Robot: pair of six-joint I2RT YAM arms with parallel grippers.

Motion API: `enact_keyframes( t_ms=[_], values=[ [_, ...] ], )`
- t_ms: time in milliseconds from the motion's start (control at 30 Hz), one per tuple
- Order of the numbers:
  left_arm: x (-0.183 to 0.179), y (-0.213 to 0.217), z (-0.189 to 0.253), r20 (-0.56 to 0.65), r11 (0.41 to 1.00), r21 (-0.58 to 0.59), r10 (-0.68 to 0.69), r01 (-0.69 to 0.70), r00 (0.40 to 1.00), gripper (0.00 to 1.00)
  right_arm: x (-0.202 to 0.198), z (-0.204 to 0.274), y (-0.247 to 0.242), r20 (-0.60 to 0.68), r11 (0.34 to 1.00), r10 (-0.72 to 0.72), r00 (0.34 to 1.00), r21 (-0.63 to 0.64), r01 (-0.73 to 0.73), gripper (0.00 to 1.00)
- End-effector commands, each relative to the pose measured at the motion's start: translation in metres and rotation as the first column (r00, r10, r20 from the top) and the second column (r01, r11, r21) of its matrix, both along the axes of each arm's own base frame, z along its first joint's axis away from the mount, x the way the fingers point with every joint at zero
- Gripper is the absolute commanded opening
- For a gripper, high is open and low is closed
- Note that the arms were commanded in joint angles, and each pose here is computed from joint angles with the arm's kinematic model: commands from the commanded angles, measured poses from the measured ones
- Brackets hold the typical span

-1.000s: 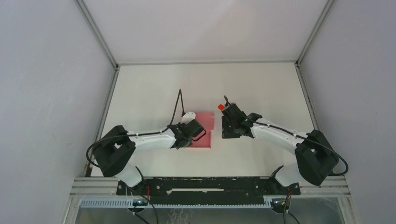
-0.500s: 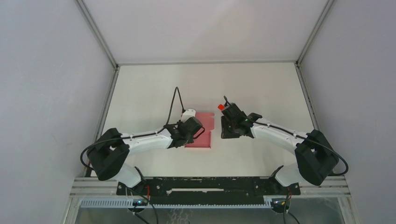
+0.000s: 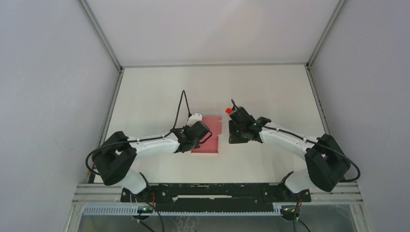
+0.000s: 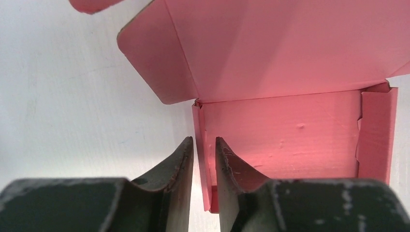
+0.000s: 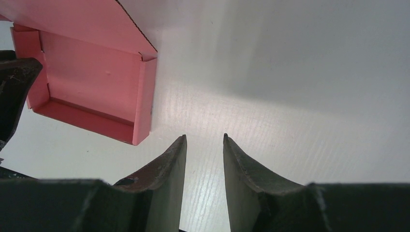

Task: Fold the paper box
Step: Fold the paper box at the center of the board.

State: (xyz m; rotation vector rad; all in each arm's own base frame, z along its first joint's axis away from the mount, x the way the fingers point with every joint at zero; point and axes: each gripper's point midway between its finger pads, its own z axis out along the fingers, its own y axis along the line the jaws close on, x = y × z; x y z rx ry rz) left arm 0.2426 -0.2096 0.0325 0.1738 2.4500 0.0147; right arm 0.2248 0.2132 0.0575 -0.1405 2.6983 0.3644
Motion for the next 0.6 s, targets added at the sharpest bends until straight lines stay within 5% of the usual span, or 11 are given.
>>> enact_keyframes(
  t_ms=[0, 567],
  values=[
    [0.0004, 0.0066, -0.0084, 0.002, 1.000, 0.023, 0.009, -0.009, 1.000, 0.27, 0.0046, 0.0012, 0.0027, 0.024, 1.000, 0.017, 1.000, 0.005, -0.017, 0.42],
    [0.0016, 0.0142, -0.0145, 0.003, 0.998, 0.047, 0.031, -0.031, 1.000, 0.18, 0.0015, -0.0036, 0.0046, 0.017, 0.999, 0.033, 0.999, -0.008, -0.033, 0.41]
  ],
)
